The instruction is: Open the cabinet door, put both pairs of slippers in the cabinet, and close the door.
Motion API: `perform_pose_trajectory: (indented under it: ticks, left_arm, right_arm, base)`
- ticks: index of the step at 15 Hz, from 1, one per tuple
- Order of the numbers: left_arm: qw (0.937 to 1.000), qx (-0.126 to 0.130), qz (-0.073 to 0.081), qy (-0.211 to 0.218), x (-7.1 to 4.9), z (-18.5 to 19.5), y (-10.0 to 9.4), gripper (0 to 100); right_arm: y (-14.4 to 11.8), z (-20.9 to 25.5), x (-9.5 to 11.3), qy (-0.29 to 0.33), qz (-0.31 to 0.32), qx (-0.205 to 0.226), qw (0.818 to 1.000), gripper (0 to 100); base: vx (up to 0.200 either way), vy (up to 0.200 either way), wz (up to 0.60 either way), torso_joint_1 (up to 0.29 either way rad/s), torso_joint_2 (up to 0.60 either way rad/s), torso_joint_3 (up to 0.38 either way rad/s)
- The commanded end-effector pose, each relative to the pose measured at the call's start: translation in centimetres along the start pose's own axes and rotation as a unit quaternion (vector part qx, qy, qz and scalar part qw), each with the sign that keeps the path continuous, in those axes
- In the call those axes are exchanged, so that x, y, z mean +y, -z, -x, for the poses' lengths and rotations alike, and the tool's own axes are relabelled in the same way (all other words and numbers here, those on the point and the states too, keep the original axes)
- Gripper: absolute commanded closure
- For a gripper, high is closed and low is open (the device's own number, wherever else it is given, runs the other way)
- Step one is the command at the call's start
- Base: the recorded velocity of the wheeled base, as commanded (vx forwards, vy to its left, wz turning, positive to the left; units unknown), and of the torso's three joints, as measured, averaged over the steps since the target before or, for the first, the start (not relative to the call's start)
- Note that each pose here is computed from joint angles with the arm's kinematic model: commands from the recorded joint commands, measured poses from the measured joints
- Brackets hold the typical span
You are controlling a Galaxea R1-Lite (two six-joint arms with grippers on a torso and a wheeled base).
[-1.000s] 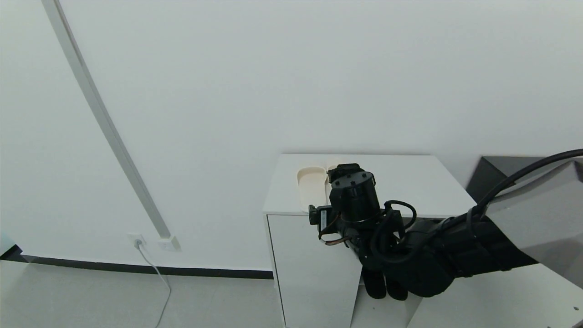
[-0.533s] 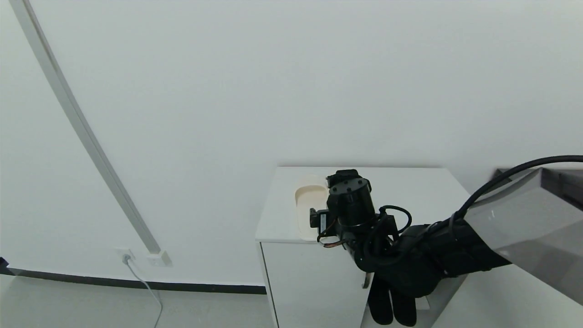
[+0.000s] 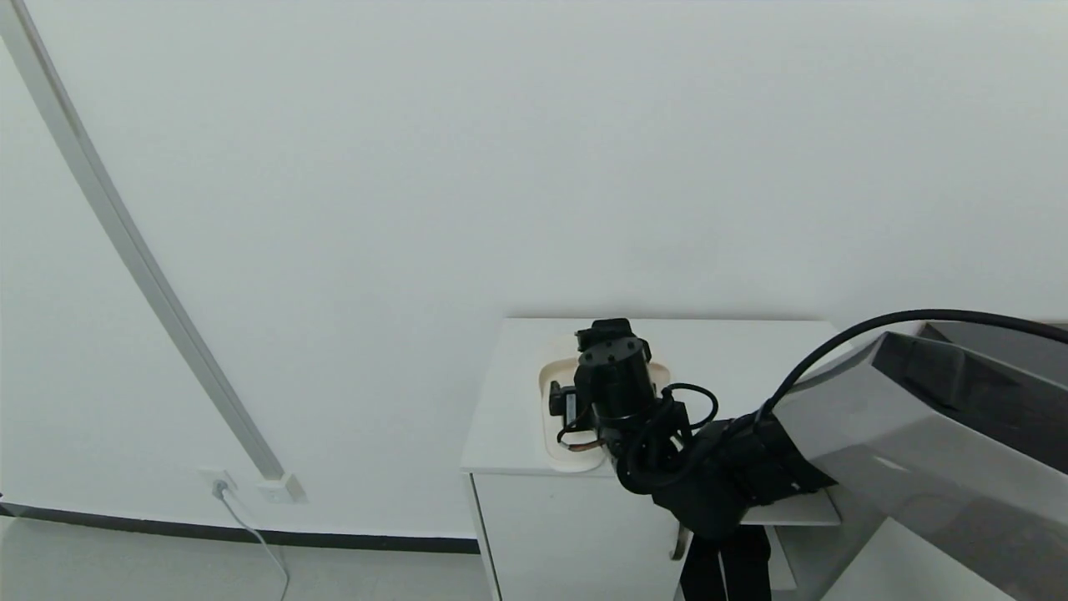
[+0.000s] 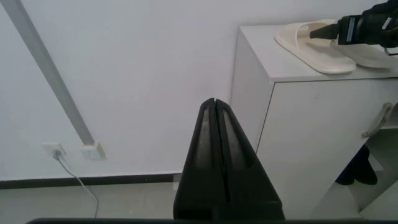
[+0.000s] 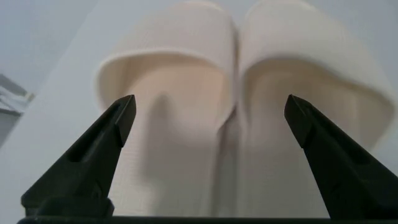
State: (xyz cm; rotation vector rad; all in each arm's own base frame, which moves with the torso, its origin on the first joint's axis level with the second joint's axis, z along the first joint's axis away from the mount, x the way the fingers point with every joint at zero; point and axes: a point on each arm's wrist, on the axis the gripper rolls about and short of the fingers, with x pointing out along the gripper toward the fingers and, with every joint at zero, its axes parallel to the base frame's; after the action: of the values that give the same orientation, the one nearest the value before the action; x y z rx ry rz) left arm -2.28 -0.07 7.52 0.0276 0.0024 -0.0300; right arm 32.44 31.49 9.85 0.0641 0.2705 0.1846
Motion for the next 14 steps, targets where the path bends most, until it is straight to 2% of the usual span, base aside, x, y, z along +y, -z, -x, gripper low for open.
perform_pose_trajectory:
  ticks: [1, 5, 6, 12, 14]
  left_arm:
    - [1.0, 0.0, 0.0, 0.0, 0.0, 0.0, 0.0, 100]
    - [1.0, 0.0, 0.0, -0.001, 0.0, 0.0, 0.0, 100]
    - [1.0, 0.001, 0.001, -0.001, 0.0, 0.0, 0.0, 100]
    - [1.0, 0.0, 0.002, -0.001, 0.0, 0.0, 0.0, 100]
    - [1.0, -0.001, 0.002, -0.001, 0.0, 0.0, 0.0, 100]
  right_arm:
    - [0.7, -1.6, 0.0, 0.008, 0.001, 0.0, 1.0, 0]
    - [0.6, -2.9, -0.5, 0.018, 0.001, -0.007, 1.0, 0]
    - [0.4, -3.1, -0.6, 0.02, 0.004, -0.009, 1.0, 100]
    - [0.3, -3.7, -0.5, 0.021, 0.01, -0.015, 1.0, 100]
    - [-0.4, -3.1, -0.4, 0.017, 0.006, -0.022, 1.0, 100]
  base:
    - [0.0, 0.0, 0.0, 0.0, 0.0, 0.0]
    - [0.0, 0.0, 0.0, 0.0, 0.0, 0.0]
    - [0.0, 0.0, 0.0, 0.0, 0.0, 0.0]
    - [0.0, 0.0, 0.0, 0.0, 0.0, 0.0]
    - [0.0, 0.0, 0.0, 0.0, 0.0, 0.0]
